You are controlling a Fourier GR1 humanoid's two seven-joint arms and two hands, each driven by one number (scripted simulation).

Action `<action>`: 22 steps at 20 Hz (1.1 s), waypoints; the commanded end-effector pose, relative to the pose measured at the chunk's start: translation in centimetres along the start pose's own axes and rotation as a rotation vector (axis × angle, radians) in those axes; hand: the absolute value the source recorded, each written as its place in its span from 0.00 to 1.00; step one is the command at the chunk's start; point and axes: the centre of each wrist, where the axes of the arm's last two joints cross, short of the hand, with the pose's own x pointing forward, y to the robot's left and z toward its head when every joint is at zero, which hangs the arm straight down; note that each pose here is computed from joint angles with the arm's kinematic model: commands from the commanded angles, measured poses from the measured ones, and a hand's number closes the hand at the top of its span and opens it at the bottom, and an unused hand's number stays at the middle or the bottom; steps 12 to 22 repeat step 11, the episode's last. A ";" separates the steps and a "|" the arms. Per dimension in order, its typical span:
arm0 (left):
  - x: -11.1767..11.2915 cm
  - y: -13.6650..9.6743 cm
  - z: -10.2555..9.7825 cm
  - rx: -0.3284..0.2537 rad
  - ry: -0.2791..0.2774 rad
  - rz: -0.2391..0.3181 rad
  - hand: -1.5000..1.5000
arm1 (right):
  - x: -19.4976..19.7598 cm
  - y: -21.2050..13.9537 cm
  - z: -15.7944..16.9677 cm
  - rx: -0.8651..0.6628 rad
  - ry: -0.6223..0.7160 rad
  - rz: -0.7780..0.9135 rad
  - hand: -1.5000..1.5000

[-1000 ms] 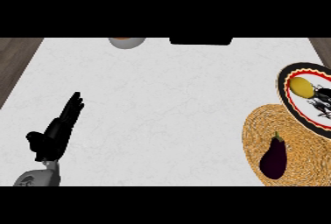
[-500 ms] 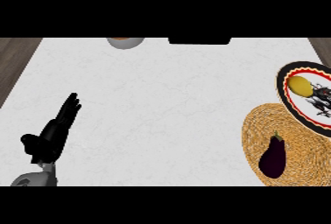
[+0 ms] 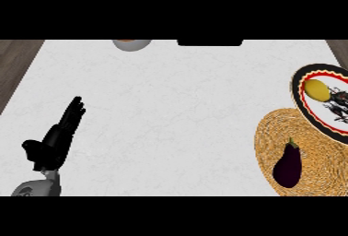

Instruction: Pick the lemon from the placemat and place it in the plate

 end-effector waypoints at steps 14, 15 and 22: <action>0.0 -0.4 -0.4 -0.003 0.006 0.009 0.50 | -2.1 -2.2 4.0 0.049 -0.045 0.060 0.00; 0.0 -0.4 -0.4 -0.003 0.006 0.009 0.50 | -2.1 -2.2 4.0 0.049 -0.045 0.060 0.00; 0.0 -0.4 -0.4 -0.003 0.006 0.009 0.50 | -2.1 -2.2 4.0 0.049 -0.045 0.060 0.00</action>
